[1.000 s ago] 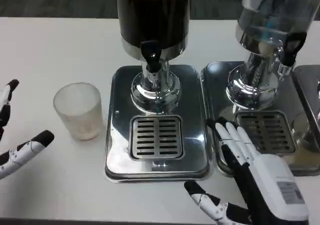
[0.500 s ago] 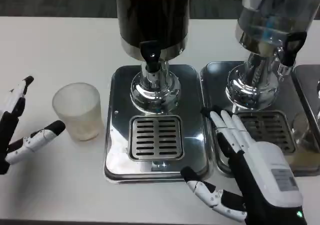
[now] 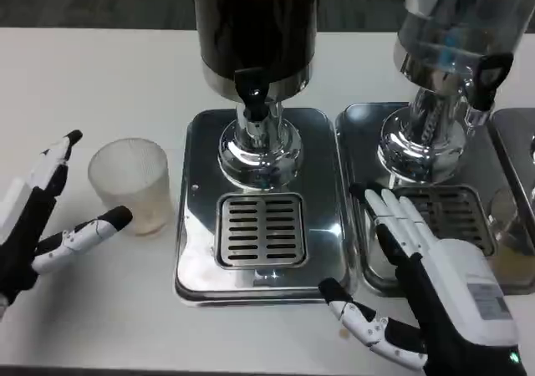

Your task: Grasp the cup under the faucet to collect the drink, then remove the cup.

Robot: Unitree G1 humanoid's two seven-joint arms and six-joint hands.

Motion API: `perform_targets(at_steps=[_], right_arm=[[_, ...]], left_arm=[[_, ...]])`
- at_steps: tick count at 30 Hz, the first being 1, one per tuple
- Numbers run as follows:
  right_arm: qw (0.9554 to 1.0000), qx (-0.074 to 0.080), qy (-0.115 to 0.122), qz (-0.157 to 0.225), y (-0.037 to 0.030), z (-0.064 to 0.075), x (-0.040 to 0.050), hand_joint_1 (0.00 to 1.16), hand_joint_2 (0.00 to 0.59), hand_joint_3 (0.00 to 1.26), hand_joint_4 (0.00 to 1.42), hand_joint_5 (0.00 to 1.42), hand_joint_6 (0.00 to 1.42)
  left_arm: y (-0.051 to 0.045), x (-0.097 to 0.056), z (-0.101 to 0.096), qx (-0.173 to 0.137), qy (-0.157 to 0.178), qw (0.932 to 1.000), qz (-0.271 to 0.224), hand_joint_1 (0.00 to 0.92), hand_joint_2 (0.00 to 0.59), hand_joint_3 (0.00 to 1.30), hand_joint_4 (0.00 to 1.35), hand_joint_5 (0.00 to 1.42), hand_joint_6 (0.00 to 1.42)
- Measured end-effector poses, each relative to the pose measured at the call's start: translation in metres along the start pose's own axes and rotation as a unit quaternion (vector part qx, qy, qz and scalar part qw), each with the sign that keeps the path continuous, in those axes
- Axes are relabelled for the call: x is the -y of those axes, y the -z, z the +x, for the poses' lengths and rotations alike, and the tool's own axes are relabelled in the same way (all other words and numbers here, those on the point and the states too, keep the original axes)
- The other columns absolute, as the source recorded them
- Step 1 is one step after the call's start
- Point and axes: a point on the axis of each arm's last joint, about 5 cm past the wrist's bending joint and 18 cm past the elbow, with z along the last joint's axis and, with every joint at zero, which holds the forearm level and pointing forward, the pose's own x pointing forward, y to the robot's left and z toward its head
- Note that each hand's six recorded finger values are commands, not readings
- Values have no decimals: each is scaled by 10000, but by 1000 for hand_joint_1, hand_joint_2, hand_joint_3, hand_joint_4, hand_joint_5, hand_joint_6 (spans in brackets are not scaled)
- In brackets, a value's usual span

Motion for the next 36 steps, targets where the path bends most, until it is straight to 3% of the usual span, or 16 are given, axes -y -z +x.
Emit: perform_targets(at_steps=[10, 22, 29, 36], right_arm=[[10000, -32, 32, 35, 17, -8, 20, 349, 288, 66, 32, 26, 250], [10000, -10, 41, -5, 12, -30, 49, 348, 288, 66, 32, 36, 251], [10000, 20, 48, 4, -8, -38, 62, 349, 289, 72, 32, 38, 251], [10000, -58, -2, 25, -19, -103, 64, 371, 297, 76, 32, 39, 251]], left_arm=[[-44, 0, 103, 84, 200, 9998, 9, 0, 24, 0, 0, 0, 86], [-113, 4, 271, -62, 363, 9993, -3, 0, 12, 0, 0, 0, 85], [-161, 38, 355, -189, 336, 9993, -10, 0, 13, 0, 0, 13, 164], [-185, 66, 379, -170, 344, 9993, 36, 3, 22, 0, 0, 70, 304]])
